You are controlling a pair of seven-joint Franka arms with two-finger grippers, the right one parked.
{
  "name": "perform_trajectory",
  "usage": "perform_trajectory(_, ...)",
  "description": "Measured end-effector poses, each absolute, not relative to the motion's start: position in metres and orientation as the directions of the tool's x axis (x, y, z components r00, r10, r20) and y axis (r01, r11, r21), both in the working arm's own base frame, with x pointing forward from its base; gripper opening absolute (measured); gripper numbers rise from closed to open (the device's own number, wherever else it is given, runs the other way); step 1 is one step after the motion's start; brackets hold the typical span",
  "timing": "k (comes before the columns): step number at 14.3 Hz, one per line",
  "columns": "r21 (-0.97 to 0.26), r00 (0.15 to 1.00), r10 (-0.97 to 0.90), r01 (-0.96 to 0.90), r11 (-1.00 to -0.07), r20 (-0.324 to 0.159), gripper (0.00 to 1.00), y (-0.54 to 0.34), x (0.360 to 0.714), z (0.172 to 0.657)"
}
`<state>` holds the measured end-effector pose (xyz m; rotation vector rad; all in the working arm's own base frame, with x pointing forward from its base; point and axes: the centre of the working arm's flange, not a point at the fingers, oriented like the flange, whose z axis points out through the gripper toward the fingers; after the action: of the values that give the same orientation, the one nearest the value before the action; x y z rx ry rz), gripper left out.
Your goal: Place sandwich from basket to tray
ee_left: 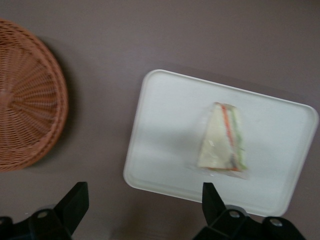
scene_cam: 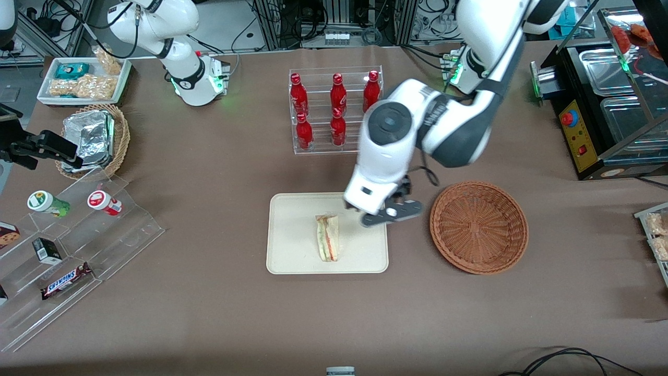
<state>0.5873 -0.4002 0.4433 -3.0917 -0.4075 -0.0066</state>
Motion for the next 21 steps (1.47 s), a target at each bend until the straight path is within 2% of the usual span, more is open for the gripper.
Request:
perform_trajectory(3, -0.063, 0.947, 0.320, 0.318, -0.946, -0.014, 1.00, -0.336, 0.601, 0.439)
perform_trajectory(7, -0.089, 0.955, 0.295, 0.291, -0.953, -0.034, 1.00, -0.231, 0.609, 0.456)
perform_trajectory(14, -0.120, 0.980, 0.183, 0.173, -0.978, -0.074, 1.00, -0.128, 0.568, 0.497)
perform_trajectory(18, -0.111, 0.992, 0.098, 0.088, -0.990, -0.080, 1.00, -0.091, 0.557, 0.525)
perform_trajectory(21, -0.066, 0.998, -0.008, -0.012, -0.998, -0.061, 1.00, -0.077, 0.550, 0.548)
